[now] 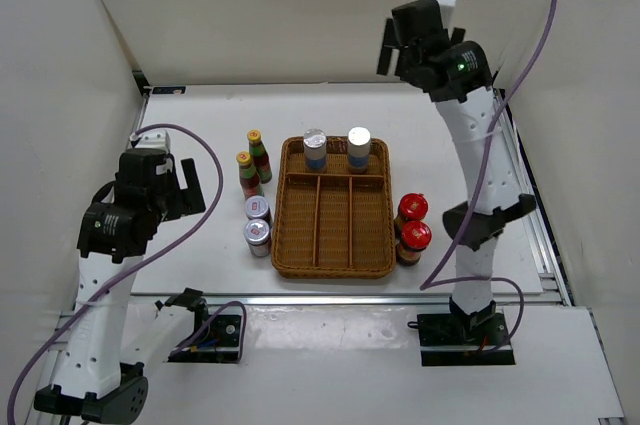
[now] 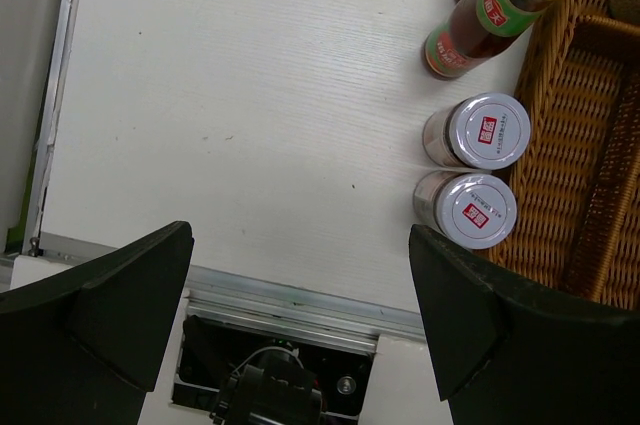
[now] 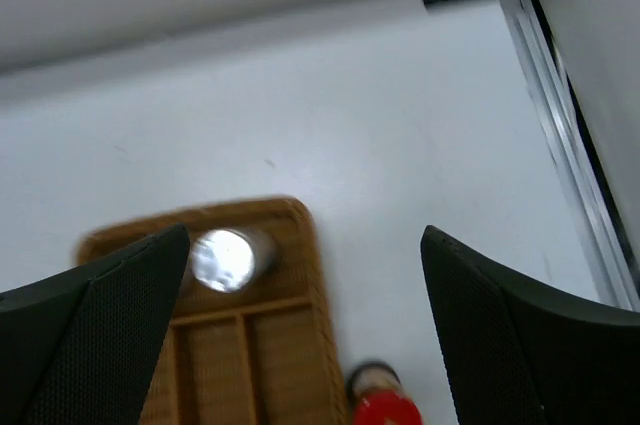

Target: Organize the condiment bottles

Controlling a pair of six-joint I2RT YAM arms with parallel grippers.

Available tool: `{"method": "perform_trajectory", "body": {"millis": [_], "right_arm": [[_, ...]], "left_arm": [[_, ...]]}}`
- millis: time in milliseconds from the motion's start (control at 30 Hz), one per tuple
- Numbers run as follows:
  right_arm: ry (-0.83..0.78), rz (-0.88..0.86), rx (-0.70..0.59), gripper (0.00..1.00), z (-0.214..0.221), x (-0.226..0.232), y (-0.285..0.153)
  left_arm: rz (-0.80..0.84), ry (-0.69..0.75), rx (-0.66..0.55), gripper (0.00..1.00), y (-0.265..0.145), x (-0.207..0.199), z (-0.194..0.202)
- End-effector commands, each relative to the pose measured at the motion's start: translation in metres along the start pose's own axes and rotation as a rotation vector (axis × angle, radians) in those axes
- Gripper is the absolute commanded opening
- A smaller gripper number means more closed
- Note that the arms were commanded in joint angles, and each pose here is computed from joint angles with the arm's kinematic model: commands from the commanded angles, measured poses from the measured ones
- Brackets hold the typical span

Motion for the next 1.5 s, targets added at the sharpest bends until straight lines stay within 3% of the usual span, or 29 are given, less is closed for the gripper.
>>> {"method": "perform_trajectory", "body": {"millis": [0, 100, 167, 300, 467, 700, 1000, 1100, 1167, 1233, 1333, 1467], "right_arm": [[-0.112, 0.293, 0.455, 1.00, 0.087, -0.057, 0.012], [-0.136, 0.267, 0.556, 1.00, 0.129, -0.071, 0.007], [-0.080, 0.198, 0.562, 1.00, 0.139, -0.083, -0.009], [-0.028, 0.113, 0.696, 1.00, 0.185, -0.100, -0.010], [-0.062, 0.126, 0.828, 0.99, 0.232, -0.114, -0.011], [-0.033, 0.011, 0.908, 0.96, 0.264, -0.114, 0.000], [-0.024, 0.001, 0.927, 0.90, 0.282, -0.128, 0.015], [-0.022, 0.015, 0.933, 0.76, 0.281, -0.133, 0.022], [-0.034, 0.019, 0.948, 0.60, 0.277, -0.134, 0.018], [-0.026, 0.023, 0.889, 0.51, 0.260, -0.134, 0.019], [-0.046, 0.069, 0.799, 0.25, 0.226, -0.134, 0.014], [-0.074, 0.089, 0.705, 0.06, 0.191, -0.124, 0.010]], "left_arm": [[-0.002, 0.005, -0.016, 1.00, 0.004, -0.002, -0.004], [0.005, 0.011, -0.017, 1.00, 0.004, -0.004, -0.004], [0.004, 0.014, -0.008, 1.00, 0.006, -0.004, -0.004], [0.004, 0.014, -0.008, 1.00, 0.006, -0.004, -0.004], [0.014, 0.014, -0.007, 1.00, 0.006, -0.006, -0.004], [0.014, 0.014, -0.007, 1.00, 0.006, -0.006, -0.004], [0.021, 0.028, 0.011, 1.00, 0.010, -0.007, 0.000], [0.021, 0.028, 0.012, 1.00, 0.010, -0.007, 0.000], [0.021, 0.028, 0.012, 1.00, 0.010, -0.007, 0.000], [0.012, 0.028, 0.010, 1.00, 0.010, -0.006, 0.000], [0.012, 0.028, 0.010, 1.00, 0.010, -0.006, 0.000], [0.012, 0.028, 0.010, 1.00, 0.010, -0.006, 0.000]]}}
Point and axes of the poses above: each gripper's point midway between its finger pads, its own y axis out along the fingers, its own x axis along the line the jaws close on, z = x × y, the point moved 7 cm from there along -y, back along the fingers, and after that the axes turned 8 degrees about y, right-handed, at the moved point
